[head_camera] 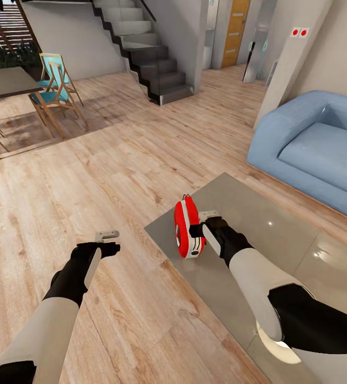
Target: Turn on the radio receiver that's on the table in the living room.
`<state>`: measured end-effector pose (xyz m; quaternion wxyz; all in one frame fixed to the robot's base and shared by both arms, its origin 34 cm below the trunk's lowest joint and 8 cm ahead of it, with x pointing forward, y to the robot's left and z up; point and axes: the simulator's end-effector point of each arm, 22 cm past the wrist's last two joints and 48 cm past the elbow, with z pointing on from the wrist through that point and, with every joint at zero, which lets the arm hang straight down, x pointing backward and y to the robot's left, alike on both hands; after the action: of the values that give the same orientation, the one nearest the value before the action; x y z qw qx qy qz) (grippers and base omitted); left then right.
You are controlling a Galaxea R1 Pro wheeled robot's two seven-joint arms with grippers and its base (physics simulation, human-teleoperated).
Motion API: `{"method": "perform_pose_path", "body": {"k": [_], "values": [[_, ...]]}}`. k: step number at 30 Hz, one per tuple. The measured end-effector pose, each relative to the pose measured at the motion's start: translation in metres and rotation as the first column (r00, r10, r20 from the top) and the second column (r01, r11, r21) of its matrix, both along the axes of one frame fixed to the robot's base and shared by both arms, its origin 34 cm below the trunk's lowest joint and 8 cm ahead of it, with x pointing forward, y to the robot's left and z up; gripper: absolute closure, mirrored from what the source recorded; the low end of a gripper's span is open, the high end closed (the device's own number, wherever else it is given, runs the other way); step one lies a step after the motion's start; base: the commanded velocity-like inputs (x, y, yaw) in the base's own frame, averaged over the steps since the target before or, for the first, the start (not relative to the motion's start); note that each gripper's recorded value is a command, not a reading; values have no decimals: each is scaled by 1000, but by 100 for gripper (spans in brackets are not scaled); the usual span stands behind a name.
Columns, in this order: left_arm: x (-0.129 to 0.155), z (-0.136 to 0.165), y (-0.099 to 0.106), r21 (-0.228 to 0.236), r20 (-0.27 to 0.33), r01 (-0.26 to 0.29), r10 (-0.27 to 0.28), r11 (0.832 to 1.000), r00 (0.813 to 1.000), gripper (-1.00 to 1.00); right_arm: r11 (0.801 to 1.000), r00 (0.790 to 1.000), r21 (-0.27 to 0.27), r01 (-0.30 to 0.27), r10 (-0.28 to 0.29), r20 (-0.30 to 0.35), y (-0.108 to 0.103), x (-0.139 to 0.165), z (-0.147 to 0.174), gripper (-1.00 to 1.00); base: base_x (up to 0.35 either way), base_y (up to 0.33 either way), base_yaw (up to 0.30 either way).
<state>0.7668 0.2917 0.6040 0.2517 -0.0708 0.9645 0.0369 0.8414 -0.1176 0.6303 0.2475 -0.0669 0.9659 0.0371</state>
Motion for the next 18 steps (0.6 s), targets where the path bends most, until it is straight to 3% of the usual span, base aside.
{"method": "perform_pose_path", "body": {"k": [18], "values": [[0, 0, 0, 0, 0, 0, 0, 1000, 1000, -100, 1000, 1000, -4, -1, 1, 4, -1, 1, 0, 100, 0, 0, 0]]}}
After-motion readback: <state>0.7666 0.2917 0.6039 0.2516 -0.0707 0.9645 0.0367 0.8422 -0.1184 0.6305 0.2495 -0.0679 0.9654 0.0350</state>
